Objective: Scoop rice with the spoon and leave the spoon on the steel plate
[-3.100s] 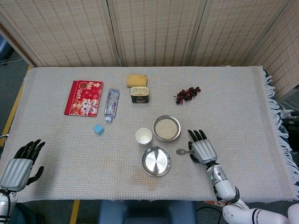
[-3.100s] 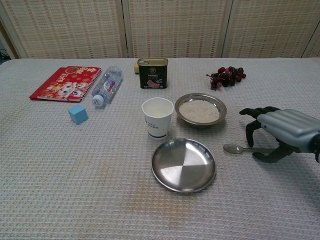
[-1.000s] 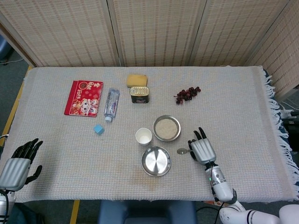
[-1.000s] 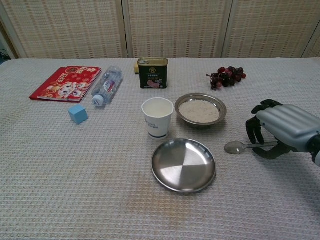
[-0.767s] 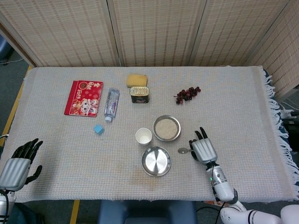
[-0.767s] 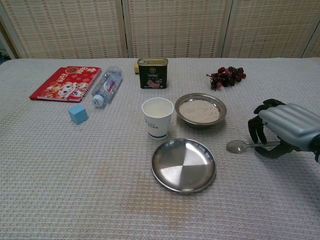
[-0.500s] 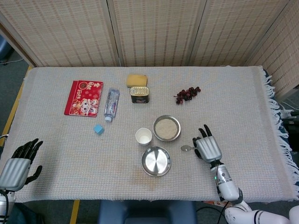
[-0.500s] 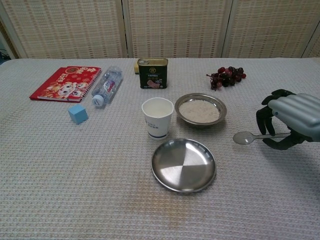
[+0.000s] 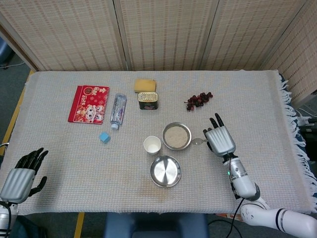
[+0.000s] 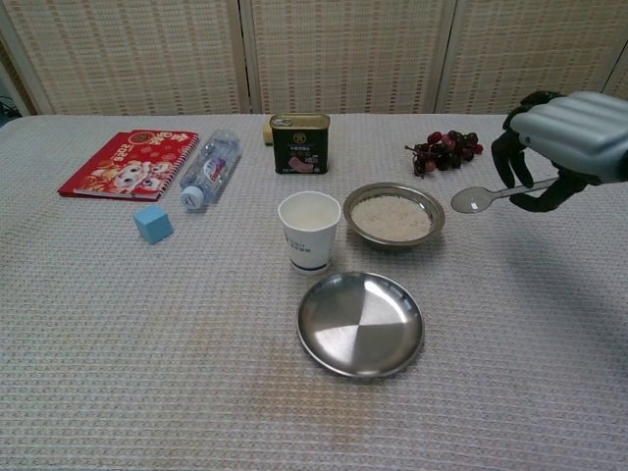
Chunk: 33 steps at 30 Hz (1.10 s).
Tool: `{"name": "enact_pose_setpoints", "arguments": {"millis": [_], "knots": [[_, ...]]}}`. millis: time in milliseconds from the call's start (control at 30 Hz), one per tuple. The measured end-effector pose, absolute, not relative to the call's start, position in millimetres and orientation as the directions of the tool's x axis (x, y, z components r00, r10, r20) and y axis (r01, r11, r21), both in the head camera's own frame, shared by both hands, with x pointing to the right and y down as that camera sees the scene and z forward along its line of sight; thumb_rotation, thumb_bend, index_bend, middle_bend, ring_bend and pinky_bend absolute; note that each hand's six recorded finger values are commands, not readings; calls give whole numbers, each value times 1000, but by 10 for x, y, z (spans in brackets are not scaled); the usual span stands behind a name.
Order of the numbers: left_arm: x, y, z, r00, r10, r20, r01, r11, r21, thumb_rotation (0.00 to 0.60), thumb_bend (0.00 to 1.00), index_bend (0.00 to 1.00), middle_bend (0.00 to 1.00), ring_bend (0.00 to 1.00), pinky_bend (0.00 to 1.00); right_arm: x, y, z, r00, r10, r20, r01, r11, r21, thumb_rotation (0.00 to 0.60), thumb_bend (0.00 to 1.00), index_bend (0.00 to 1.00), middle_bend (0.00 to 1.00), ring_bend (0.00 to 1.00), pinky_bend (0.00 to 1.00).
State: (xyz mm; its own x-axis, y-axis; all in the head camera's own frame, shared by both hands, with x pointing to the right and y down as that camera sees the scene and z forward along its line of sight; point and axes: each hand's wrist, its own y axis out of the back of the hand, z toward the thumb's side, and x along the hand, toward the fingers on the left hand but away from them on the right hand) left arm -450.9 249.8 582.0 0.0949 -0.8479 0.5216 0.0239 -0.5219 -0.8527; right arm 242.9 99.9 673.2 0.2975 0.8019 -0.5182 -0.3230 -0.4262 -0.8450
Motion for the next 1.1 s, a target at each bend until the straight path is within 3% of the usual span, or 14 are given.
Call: {"name": "enact_pose_setpoints", "arguments": {"millis": [500,833,1100], "knots": [[-4525,2495,5788,98,-850,518,3,-520,-854,600,406,0,0,63,151,1920,647,6991,321,754,-573,-588,-315,-745,600,363,872,592,140,0],[-4544,2484,5811,89,-847,524,4,-526,-850,600,406,0,0,63,150,1697,657,7213,331,732,-595,-619,-307,-722,600,363,871,592,140,0],[-4558,2471,5828,82,-845,529,7,-530,-848,600,407,0,0,63,151,1682,675,7287,317,720,-618,-577,-370,-728,600,363,872,594,140,0]]}}
